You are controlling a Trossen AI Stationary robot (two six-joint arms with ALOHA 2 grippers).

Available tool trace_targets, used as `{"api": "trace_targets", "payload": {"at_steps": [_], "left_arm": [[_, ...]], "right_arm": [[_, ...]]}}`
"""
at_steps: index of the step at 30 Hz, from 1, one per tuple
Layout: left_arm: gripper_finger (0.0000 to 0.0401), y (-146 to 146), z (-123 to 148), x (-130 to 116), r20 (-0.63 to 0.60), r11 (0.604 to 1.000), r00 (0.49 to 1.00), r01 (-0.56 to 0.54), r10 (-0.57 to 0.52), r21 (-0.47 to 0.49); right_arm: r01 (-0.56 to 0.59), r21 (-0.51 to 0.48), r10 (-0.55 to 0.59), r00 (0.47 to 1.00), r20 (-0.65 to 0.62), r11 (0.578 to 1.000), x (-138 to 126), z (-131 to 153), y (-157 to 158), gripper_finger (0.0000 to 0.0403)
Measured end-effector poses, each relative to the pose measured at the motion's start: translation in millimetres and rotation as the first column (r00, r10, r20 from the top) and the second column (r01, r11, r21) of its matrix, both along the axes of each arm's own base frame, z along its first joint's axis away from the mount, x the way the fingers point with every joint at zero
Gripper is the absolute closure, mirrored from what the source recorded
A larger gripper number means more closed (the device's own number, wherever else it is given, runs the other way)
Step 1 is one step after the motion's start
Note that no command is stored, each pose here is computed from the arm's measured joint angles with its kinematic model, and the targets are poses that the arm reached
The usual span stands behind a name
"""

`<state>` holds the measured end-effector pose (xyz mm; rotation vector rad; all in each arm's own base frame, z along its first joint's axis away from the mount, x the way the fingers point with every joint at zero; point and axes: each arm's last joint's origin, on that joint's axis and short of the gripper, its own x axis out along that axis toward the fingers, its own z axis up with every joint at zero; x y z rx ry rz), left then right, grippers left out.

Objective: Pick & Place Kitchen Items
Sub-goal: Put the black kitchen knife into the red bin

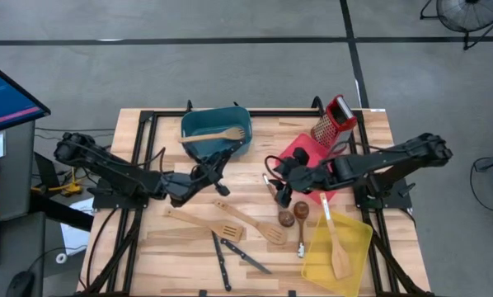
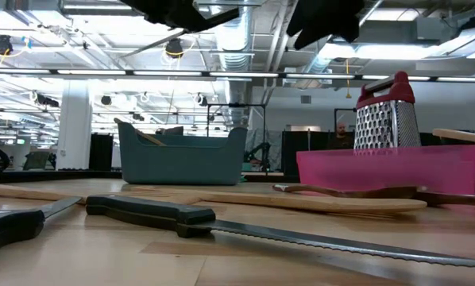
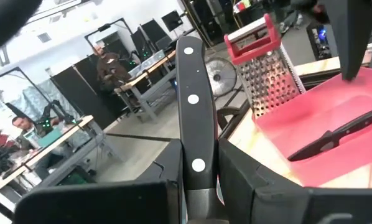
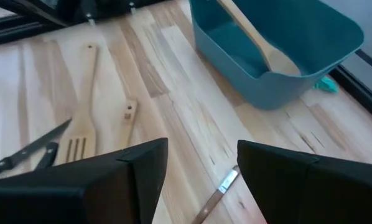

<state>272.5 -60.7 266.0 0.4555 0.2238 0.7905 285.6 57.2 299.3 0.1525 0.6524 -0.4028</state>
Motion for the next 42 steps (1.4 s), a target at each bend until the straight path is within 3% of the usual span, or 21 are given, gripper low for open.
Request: {"api": "trace_targets", "payload": {"at_steps": [4, 10, 14, 20, 25, 30, 42], "left_arm": [[0.0352, 0.8, 5.7, -2.5, 0.059, 0.999, 0.998, 0.001, 0.001, -0.035], [0.0352, 2.3, 22.3, -7.3, 0.232, 0.994, 0.973, 0.021, 0.005, -0.110], [0.0352, 2.0, 30.1, -5.9, 0.320, 0.985, 0.943, 0.132, -0.089, -0.113], [0.0352, 1.8, 30.8, -5.4, 0.329, 0.981, 0.937, 0.161, -0.117, -0.108], [0.0352, 1.8, 30.7, -5.4, 0.327, 0.981, 0.938, 0.160, -0.117, -0.107], [0.0352, 1.8, 30.6, -5.3, 0.326, 0.981, 0.938, 0.162, -0.120, -0.106], [0.0352, 2.9, 30.5, -4.9, 0.326, 0.982, 0.938, 0.160, -0.118, -0.105]], "right_arm": [[0.030, 0.003, -0.030, 0.996, 0.081, 1.000, 7.0, 4.4, -2.7, 0.0202], [0.091, -0.092, -0.060, 0.954, 0.294, 0.992, 17.3, 25.4, -3.5, 0.0207], [0.079, -0.126, -0.019, 0.909, 0.416, 0.989, 30.0, 35.4, -4.4, 0.0202], [0.032, -0.109, 0.027, 0.867, 0.498, 0.994, 42.2, 38.7, -12.2, 0.0179], [0.030, -0.102, 0.027, 0.860, 0.510, 0.994, 47.9, 35.7, -19.6, 0.0140], [0.049, -0.088, 0.011, 0.813, 0.583, 0.995, 52.9, 41.4, -25.4, 0.0113], [0.064, -0.069, -0.003, 0.755, 0.656, 0.996, 59.4, 46.1, -48.6, 0.0106]]}}
